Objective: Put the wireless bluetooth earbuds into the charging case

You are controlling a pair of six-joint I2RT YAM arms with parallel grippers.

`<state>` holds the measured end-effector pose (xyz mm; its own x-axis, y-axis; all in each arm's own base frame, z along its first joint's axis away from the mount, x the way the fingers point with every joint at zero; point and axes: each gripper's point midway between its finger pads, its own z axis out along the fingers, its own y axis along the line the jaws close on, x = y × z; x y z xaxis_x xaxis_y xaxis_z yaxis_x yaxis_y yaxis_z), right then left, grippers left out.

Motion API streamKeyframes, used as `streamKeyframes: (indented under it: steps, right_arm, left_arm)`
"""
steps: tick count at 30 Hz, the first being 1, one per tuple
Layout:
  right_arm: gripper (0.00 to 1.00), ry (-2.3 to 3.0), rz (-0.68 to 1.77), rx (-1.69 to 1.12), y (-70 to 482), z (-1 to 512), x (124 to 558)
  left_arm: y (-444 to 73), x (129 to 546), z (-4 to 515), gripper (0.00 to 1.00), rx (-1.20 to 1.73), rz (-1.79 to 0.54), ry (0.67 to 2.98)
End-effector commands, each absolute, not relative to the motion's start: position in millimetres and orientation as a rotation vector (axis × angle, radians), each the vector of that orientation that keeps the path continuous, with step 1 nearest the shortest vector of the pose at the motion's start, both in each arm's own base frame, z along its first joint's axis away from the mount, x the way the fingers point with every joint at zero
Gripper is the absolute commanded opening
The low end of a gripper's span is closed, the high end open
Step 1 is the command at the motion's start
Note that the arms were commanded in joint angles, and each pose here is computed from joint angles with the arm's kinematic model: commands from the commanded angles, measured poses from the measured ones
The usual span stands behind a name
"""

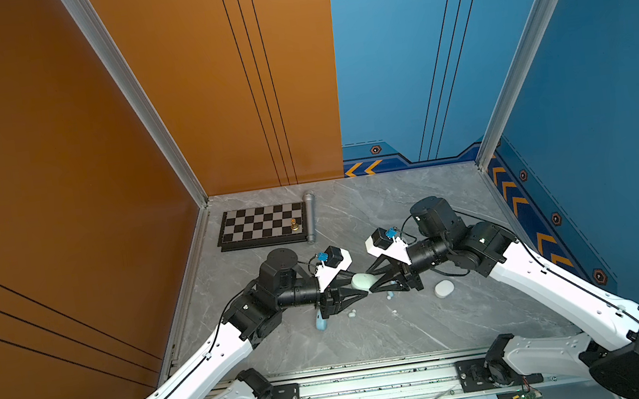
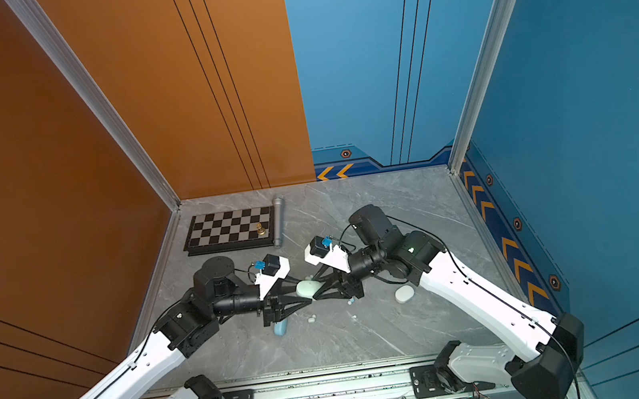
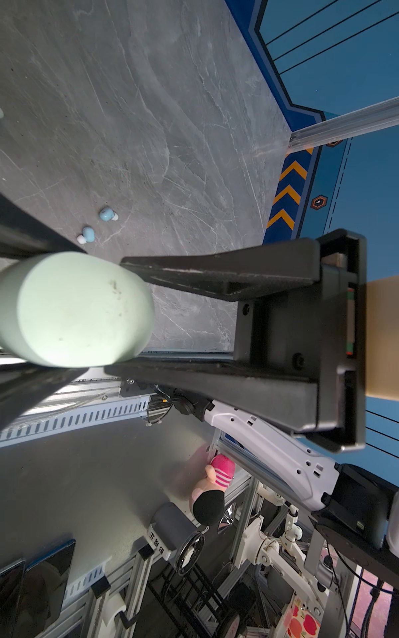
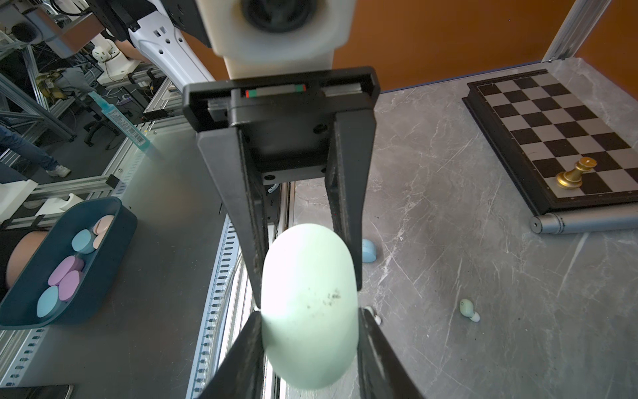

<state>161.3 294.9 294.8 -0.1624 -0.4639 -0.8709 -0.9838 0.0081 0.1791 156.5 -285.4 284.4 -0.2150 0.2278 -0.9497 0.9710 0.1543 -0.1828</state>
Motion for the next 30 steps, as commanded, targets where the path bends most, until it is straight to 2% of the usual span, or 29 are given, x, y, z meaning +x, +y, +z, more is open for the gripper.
streamKeyframes:
  steps: [1,5,9,12,21,30]
  right_arm:
    - [0.20,1.683,1.091,-1.455,293,303,167]
    - [0.28,1.686,1.089,-1.418,296,303,172]
    - [0.44,1.688,1.059,-1.365,295,305,181]
    - [0.52,1.696,1.049,-1.321,293,307,188]
    - [0.61,1.701,1.035,-1.236,288,314,201]
    - [0.63,1.689,0.927,-1.127,276,322,222]
  left_arm:
    - [-288,153,297,0.24,1.212,-1.133,1.553]
    - [-289,155,298,0.00,1.213,-1.127,1.549]
    - [-289,153,299,0.00,1.221,-1.130,1.542]
    - [-289,152,299,0.00,1.233,-1.137,1.540]
    - [-289,150,300,0.00,1.238,-1.140,1.538]
    - [-289,151,303,0.00,1.235,-1.137,1.541]
